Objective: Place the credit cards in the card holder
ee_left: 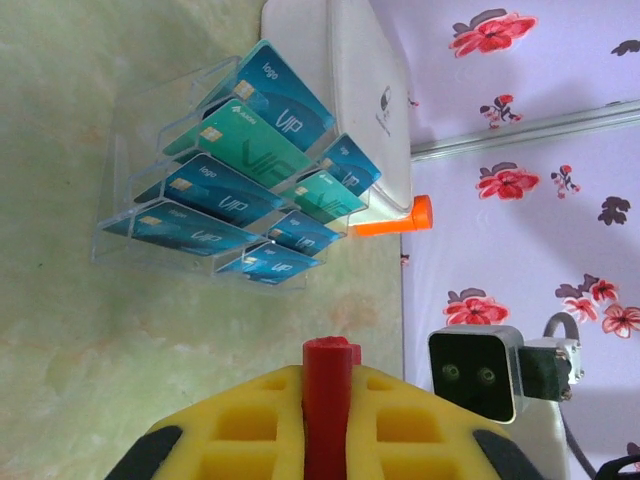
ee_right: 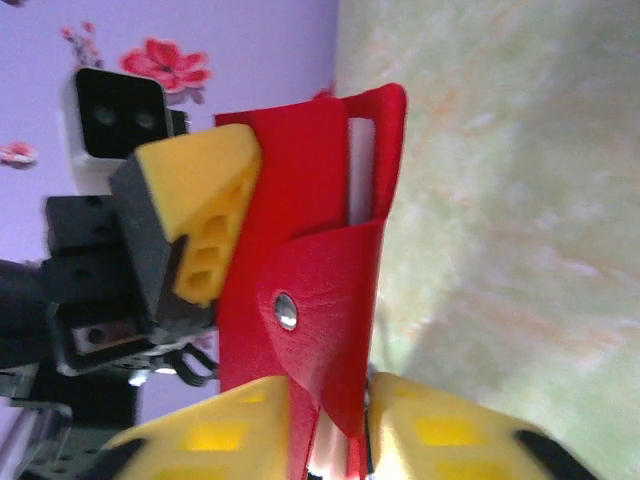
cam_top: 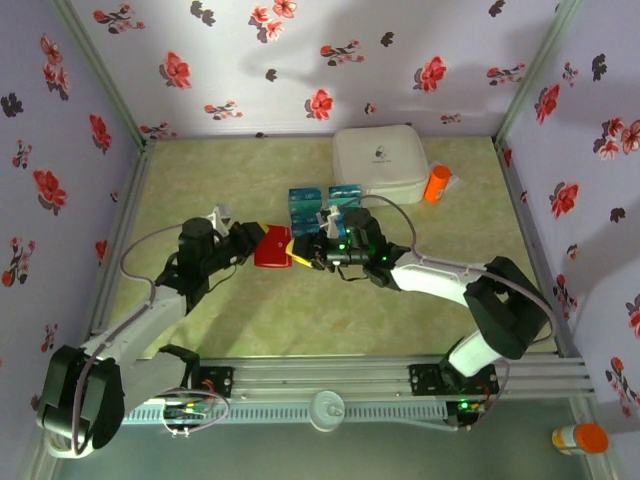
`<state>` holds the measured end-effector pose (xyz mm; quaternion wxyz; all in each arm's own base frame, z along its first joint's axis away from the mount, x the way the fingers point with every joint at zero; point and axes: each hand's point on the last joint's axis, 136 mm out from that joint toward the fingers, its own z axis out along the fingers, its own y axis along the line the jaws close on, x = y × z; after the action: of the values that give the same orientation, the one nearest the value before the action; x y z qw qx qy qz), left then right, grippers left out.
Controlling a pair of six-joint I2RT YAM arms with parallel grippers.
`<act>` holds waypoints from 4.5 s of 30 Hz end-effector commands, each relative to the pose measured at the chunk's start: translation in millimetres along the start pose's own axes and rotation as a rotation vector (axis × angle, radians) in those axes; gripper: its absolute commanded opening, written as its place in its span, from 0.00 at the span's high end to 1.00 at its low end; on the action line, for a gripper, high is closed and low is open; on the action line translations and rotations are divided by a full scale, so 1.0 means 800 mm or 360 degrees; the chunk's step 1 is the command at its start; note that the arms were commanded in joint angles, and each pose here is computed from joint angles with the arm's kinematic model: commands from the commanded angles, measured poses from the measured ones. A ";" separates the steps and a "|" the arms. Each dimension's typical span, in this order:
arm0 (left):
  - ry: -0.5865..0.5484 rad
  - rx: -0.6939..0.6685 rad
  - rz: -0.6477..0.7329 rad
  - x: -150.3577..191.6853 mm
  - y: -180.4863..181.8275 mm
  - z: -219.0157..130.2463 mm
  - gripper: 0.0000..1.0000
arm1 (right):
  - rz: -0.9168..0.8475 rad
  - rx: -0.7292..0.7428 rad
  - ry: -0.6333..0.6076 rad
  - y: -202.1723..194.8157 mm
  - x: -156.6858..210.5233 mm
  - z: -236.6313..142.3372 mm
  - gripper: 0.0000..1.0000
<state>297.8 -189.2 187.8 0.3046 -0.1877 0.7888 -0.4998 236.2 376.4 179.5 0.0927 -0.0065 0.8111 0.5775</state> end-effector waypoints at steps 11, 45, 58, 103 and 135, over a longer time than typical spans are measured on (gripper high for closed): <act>-0.0049 -0.0039 0.0150 0.004 -0.016 -0.002 1.00 | -0.0524 0.0779 -0.0139 -0.018 -0.017 -0.052 0.41; -0.0100 -0.0055 0.0189 0.013 -0.039 0.008 1.00 | -0.0615 0.1532 -0.0297 -0.153 -0.029 -0.079 0.45; -0.0126 0.0070 0.0218 -0.003 -0.072 0.024 1.00 | -0.0633 0.1097 -0.0606 -0.036 -0.050 -0.154 0.01; -0.0260 0.0809 -0.0343 -0.041 -0.174 0.022 1.00 | -0.0234 -0.0303 -0.0635 0.094 -0.120 -0.091 0.71; -0.0225 0.0814 -0.0371 -0.033 -0.171 0.037 1.00 | -0.0134 -0.0643 -0.0430 0.120 -0.109 -0.073 0.84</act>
<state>344.1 -241.1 296.6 0.3452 -0.2523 0.6002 -0.6759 317.1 338.8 293.5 0.2398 0.0494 0.6723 0.6986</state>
